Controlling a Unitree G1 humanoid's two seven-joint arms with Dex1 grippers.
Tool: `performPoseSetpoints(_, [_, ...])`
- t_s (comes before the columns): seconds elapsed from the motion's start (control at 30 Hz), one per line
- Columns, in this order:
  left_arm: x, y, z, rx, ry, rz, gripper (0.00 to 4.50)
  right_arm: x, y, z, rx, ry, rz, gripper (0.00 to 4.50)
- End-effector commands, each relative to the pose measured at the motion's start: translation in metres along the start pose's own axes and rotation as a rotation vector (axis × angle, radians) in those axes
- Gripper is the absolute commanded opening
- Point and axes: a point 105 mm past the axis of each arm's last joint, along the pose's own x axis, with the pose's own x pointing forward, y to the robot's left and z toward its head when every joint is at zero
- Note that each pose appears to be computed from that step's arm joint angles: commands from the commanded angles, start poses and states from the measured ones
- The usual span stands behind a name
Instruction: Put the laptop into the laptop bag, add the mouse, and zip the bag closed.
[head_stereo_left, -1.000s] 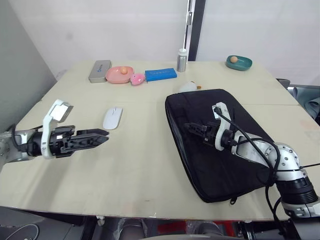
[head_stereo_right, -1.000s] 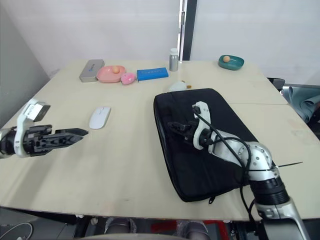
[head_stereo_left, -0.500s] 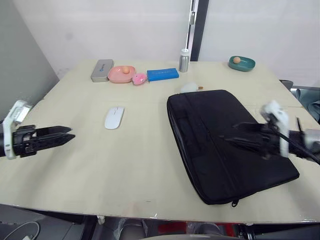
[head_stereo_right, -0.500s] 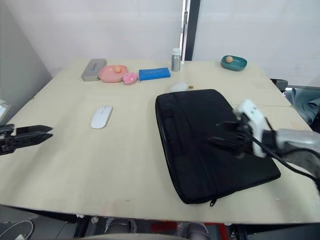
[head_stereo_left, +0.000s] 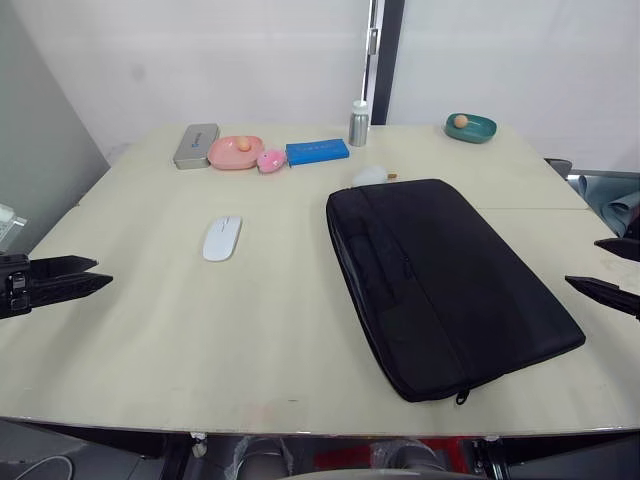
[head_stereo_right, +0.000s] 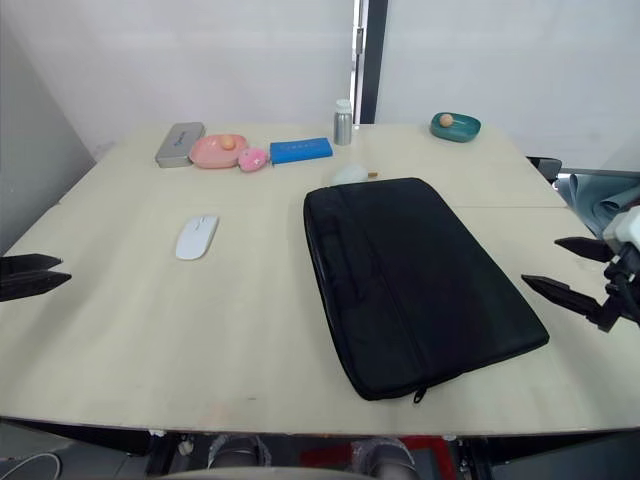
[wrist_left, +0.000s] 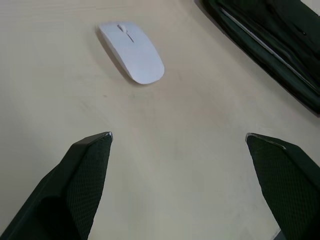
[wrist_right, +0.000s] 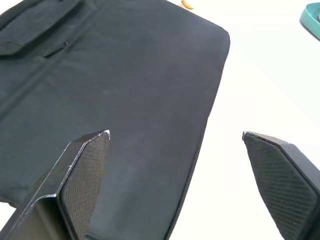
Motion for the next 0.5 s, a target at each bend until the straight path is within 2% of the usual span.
performPoseSetpoints(0.03, [0.012, -0.004, 0.011, 0.049, -0.048, -0.017, 4.5, 0.011, 0.006, 0.02, -0.043, -0.076, 0.025, 4.45])
performPoseSetpoints(0.1, [0.025, -0.002, 0.008, 0.029, -0.062, -0.003, 4.5, 0.027, 0.025, 0.047, -0.054, -0.199, 0.115, 4.45])
performPoseSetpoints(0.23, [0.05, 0.009, 0.006, 0.036, -0.117, 0.092, 4.5, 0.051, 0.06, 0.088, -0.068, -0.344, 0.272, 4.45])
performPoseSetpoints(0.37, [0.073, 0.019, 0.002, 0.074, -0.134, 0.219, 4.5, 0.07, 0.087, 0.107, -0.097, -0.37, 0.378, 4.45])
performPoseSetpoints(0.5, [0.096, 0.017, 0.013, 0.034, -0.203, 0.298, 4.5, 0.091, 0.11, 0.117, -0.136, -0.364, 0.46, 4.45])
